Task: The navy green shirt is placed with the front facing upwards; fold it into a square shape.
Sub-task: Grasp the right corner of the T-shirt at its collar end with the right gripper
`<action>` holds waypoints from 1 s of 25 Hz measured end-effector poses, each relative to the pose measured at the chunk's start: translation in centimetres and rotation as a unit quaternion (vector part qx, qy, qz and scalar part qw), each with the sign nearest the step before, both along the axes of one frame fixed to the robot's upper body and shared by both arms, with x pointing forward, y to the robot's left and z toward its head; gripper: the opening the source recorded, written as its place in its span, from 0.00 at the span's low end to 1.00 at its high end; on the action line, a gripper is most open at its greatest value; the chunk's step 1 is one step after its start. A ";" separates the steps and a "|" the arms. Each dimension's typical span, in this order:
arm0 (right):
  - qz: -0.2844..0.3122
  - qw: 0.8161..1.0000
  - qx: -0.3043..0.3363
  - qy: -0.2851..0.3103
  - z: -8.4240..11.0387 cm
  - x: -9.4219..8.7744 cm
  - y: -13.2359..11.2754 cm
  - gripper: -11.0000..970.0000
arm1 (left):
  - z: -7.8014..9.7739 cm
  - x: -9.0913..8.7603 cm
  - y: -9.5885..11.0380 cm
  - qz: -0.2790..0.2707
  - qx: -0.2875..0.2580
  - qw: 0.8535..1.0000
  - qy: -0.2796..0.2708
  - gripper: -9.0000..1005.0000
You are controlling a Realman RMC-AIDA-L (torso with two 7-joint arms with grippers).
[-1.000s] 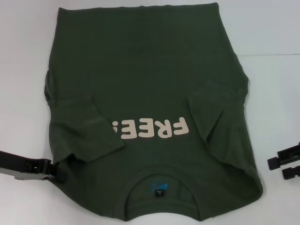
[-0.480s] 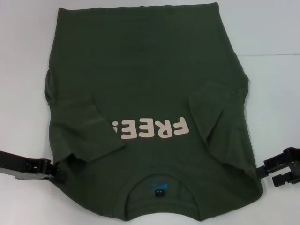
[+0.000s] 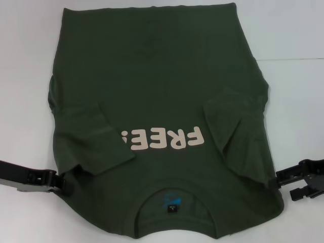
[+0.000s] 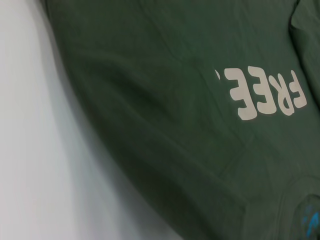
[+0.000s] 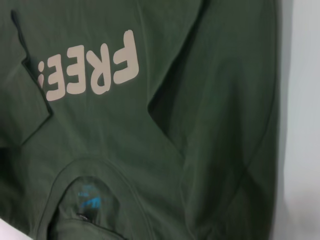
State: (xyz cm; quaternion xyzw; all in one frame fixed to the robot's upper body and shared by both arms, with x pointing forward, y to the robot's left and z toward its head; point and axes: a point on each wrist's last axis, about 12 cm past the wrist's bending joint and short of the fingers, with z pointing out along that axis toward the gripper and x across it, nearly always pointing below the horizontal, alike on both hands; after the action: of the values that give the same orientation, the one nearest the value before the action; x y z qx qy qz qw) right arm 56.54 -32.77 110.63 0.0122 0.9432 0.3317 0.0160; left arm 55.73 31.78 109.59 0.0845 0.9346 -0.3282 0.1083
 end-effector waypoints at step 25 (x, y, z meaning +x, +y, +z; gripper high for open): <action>0.007 1.000 0.003 0.001 -0.8 0.0 1.4 0.90 | 0.0 0.1 -0.1 0.000 -0.002 1.000 -0.002 0.08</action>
State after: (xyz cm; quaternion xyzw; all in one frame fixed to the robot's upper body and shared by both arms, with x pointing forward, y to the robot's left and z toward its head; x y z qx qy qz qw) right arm 56.49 -31.36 109.79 0.0062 0.9422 0.3347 0.0129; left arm 55.82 31.64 109.55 0.0855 0.9336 -0.3299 0.1106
